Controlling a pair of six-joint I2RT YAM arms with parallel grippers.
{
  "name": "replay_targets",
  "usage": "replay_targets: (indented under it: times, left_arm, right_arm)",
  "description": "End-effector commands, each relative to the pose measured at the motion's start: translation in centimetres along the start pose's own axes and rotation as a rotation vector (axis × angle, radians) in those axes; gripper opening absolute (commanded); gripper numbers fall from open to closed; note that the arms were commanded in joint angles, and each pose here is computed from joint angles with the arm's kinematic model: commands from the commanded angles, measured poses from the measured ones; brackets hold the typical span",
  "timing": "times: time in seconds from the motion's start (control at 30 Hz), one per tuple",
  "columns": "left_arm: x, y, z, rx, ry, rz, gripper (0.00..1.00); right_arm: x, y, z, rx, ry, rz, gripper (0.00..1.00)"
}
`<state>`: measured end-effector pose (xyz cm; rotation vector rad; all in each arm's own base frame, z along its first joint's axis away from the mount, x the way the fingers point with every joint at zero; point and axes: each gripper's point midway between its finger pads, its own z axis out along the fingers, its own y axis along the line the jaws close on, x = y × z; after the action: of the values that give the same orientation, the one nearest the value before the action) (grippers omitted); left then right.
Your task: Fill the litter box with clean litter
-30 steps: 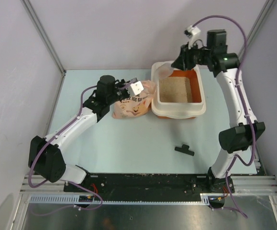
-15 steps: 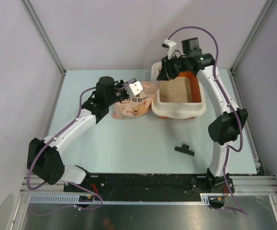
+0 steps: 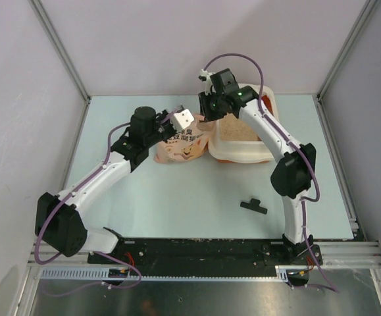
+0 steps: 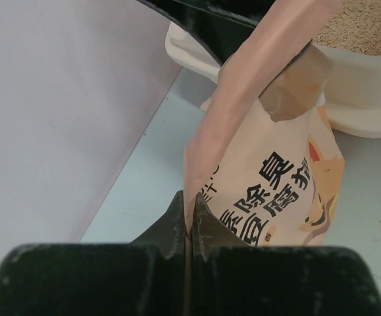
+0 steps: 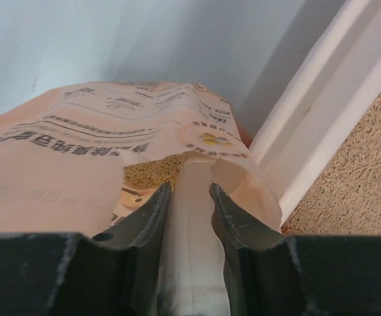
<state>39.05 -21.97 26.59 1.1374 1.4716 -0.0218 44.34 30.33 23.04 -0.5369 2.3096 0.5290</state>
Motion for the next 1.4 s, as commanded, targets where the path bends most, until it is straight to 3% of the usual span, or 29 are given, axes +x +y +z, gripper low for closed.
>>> replay_targets:
  times: [0.0,0.13,0.27,0.53,0.77,0.8,0.93,1.2,1.37]
  left_arm:
    - [-7.3,4.7,-2.6,-0.173,-0.221,-0.048,0.00]
    - [-7.7,4.5,-2.6,-0.164,-0.242,-0.114,0.00]
    - [-7.6,4.3,-2.4,-0.157,-0.241,-0.131,0.00]
    - [-6.9,4.5,-2.2,-0.174,-0.215,-0.096,0.00]
    - [-6.1,4.5,-2.1,-0.183,-0.189,-0.046,0.00]
    - [-5.9,4.5,-2.0,-0.186,-0.183,-0.041,0.00]
    - [-5.8,4.9,-2.1,-0.205,-0.167,0.001,0.00]
    - [-6.2,5.6,-2.5,-0.216,-0.154,0.104,0.00]
    - [-5.0,6.6,-1.9,-0.265,-0.087,0.135,0.00]
  right_arm:
    - [1.0,-1.1,1.9,0.081,0.002,0.082,0.00]
    - [5.7,0.1,5.4,-0.003,0.143,0.167,0.00]
    - [7.0,2.5,6.8,-0.159,0.205,0.216,0.00]
    - [4.4,6.2,4.5,-0.626,0.201,0.266,0.00]
    - [-0.4,4.4,1.8,-0.841,0.125,0.418,0.00]
    - [-0.8,4.2,1.1,-0.861,0.150,0.503,0.00]
    - [-1.8,2.0,-0.1,-0.867,0.133,0.591,0.00]
    - [-2.9,-0.5,-2.0,-0.829,0.090,0.692,0.00]
    - [-3.5,-2.8,-2.8,-0.762,0.040,0.738,0.00]
